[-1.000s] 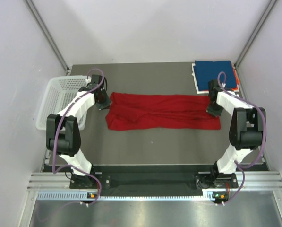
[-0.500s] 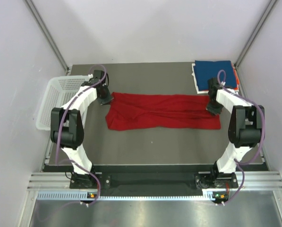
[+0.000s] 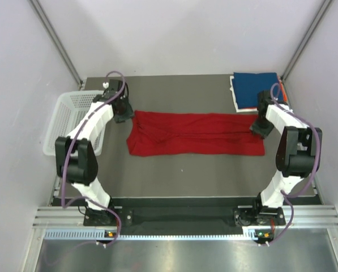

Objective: Fold and stack the t-shirts
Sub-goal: Fold the tshirt

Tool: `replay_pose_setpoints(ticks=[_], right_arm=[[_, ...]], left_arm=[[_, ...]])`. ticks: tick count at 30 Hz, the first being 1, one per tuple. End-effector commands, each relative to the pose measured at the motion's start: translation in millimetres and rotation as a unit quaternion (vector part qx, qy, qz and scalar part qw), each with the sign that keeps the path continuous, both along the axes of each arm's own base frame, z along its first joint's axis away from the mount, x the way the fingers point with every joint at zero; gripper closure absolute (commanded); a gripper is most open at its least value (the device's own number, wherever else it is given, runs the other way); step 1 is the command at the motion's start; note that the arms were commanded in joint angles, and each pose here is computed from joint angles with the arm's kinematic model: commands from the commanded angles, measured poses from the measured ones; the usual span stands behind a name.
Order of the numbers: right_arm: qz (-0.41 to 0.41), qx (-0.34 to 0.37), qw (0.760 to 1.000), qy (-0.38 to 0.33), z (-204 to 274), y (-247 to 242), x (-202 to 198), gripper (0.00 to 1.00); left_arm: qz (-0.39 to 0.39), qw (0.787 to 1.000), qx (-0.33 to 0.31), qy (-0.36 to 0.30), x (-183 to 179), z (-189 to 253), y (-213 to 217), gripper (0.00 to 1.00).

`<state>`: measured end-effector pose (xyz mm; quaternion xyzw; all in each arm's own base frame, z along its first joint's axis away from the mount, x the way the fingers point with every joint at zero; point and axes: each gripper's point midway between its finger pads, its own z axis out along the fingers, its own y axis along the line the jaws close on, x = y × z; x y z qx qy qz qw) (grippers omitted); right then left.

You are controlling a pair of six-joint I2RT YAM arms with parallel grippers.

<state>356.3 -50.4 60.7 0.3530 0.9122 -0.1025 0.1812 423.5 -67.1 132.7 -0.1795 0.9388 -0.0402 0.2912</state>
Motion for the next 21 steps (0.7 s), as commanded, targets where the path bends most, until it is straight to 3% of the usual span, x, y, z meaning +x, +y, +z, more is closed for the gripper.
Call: replay_pose_setpoints(ticks=[1, 6, 9, 17, 21], right_arm=[[-0.004, 0.042, 0.999, 0.019, -3.0, 13.4, -23.4, 0.62], [-0.044, 0.053, 0.997, 0.038, -12.2, -7.8, -39.4, 0.63], [-0.062, 0.052, 0.996, 0.035, -9.2, -20.6, -46.5, 0.63], [-0.057, 0.075, 0.995, 0.028, -6.5, -7.7, -64.6, 0.62], [-0.048, 0.093, 0.994, 0.033, -16.6, 4.9, -72.7, 0.62]], left_arm=[[-0.047, 0.999, -0.016, -0.019, -32.3, 10.7, -24.7, 0.53], [-0.149, 0.989, -0.014, -0.018, -73.6, 8.5, -87.5, 0.54], [-0.166, 0.985, -0.036, -0.038, -89.7, 13.8, -113.0, 0.54], [-0.152, 0.986, -0.061, -0.039, -120.2, 5.7, -100.2, 0.53], [-0.113, 0.986, -0.118, -0.022, -126.8, -3.6, -80.0, 0.52]])
